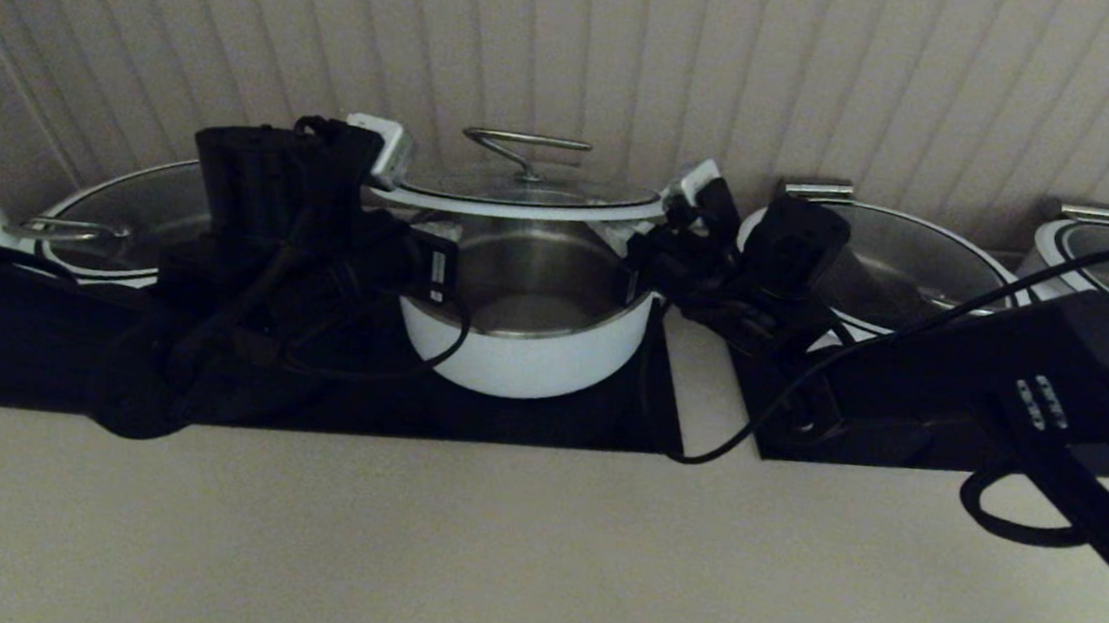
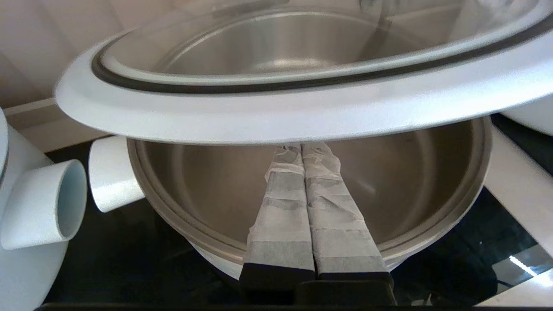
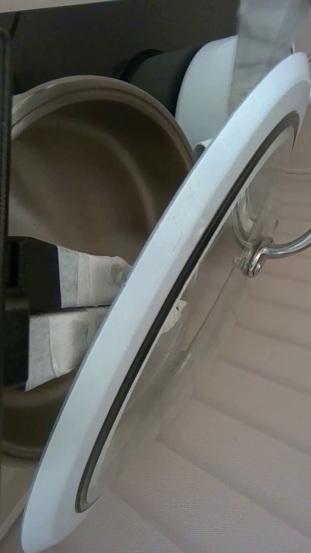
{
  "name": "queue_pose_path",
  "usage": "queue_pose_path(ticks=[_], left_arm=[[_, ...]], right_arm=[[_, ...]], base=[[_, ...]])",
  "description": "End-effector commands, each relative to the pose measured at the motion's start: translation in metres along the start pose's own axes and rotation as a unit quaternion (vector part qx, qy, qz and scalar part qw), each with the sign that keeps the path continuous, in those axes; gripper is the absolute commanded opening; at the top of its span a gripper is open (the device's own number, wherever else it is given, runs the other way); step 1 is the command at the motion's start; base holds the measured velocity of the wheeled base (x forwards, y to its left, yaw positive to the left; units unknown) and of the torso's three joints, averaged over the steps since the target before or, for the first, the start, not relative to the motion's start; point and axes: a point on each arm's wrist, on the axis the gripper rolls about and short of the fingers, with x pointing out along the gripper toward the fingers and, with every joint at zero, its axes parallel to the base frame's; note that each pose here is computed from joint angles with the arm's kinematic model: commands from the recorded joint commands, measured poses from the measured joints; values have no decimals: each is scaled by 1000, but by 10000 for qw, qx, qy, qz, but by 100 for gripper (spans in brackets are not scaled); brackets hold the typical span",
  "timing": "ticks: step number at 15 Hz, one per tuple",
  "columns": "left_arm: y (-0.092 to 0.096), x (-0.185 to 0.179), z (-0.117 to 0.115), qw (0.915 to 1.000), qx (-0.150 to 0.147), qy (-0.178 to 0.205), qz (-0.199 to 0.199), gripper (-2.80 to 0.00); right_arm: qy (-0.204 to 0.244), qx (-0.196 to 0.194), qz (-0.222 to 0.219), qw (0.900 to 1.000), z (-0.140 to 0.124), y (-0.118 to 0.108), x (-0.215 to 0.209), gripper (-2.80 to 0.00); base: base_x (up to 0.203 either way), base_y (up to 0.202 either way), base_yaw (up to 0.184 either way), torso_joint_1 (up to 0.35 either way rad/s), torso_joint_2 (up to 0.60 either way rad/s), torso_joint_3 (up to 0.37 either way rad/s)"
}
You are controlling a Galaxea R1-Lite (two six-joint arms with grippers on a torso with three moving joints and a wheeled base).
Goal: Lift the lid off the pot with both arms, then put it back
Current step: Open the pot lid completely
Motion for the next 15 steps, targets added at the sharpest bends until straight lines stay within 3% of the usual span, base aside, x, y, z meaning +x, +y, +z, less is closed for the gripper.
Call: queue_pose_path(ticks=[1,10,15], left_arm=[[0,6,-1,10000,5,-18,7,-280],[0,13,7,9999,3,-152,20,-280],[0,13,7,9999,3,-157,21,-280]], right_arm=[[-61,-39,-2,10000,4,-1,0,-280],[144,49,222,9996,-1,24,-21,-280],[251,59,299,9992,12,32,-40,-280]], base=[[0,0,0,0,0,0],[0,0,0,0,0,0],[0,0,0,0,0,0]])
